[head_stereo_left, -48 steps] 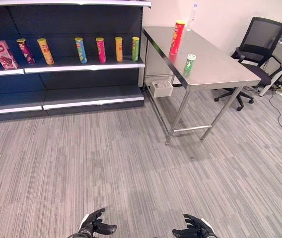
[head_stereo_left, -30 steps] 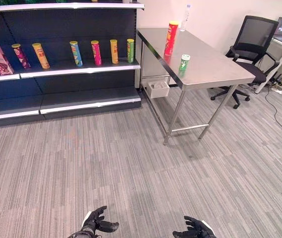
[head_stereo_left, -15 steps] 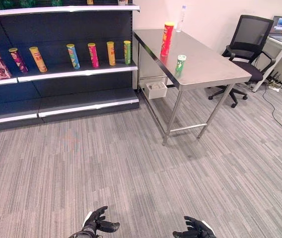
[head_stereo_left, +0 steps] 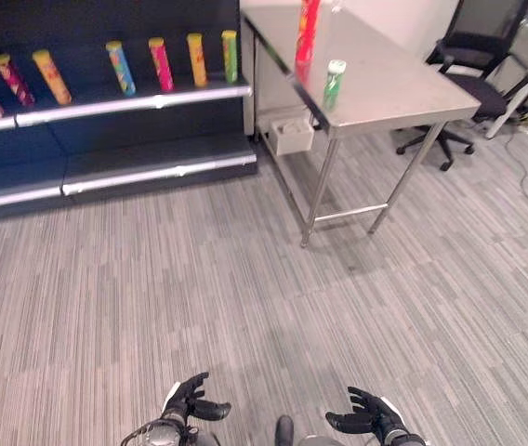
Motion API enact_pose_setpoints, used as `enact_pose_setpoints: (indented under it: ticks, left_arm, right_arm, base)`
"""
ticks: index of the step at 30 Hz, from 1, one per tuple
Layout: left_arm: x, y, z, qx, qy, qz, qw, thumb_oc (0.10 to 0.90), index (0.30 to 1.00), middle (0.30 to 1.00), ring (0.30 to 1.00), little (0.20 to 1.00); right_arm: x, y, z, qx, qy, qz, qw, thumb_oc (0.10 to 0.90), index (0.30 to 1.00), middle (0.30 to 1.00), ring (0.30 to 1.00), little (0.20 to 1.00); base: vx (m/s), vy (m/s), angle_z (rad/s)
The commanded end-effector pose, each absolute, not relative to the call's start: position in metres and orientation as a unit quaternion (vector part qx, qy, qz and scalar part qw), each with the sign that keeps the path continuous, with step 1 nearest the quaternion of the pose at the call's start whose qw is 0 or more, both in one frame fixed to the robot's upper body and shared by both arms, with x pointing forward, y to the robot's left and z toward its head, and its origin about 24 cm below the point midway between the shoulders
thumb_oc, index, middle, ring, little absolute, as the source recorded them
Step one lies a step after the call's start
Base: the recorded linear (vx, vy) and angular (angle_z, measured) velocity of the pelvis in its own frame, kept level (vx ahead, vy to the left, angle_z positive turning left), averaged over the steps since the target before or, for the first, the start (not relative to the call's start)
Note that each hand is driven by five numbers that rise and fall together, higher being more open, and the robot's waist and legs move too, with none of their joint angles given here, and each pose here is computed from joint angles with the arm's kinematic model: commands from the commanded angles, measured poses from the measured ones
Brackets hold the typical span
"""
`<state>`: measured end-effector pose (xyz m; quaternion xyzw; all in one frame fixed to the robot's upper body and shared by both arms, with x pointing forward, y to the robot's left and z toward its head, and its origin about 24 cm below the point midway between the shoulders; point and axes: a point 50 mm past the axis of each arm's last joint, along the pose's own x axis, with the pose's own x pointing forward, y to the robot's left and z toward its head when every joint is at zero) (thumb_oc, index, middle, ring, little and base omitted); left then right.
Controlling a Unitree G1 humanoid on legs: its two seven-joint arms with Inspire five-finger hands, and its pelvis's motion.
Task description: Put the goods on the table back onto the shelves and tidy them up.
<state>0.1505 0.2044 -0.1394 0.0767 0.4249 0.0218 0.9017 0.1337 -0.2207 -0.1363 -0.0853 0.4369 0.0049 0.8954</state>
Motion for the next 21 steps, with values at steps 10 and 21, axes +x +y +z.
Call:
enact_pose_setpoints:
  ticks: [10, 21]
  left_arm:
    - [0.157, 0.211, -0.132, 0.056, 0.389, 0.059, 0.918, 0.8, 0.9, 0.9, 0.9, 0.9]
    - [0.187, 0.206, -0.118, 0.065, 0.35, 0.037, 0.934, 0.8, 0.9, 0.9, 0.9, 0.9]
  right_arm:
    - [0.166, -0.235, -0.107, -0.123, 0.347, 0.018, 0.929, 0.8, 0.9, 0.9, 0.9, 0.9]
    - [0.17, -0.234, -0.107, -0.122, 0.348, 0.011, 0.929, 0.8, 0.9, 0.9, 0.9, 0.9]
  base:
    - [0.49, 0.129, -0.44]
    - [0.33, 0.145, 0.01]
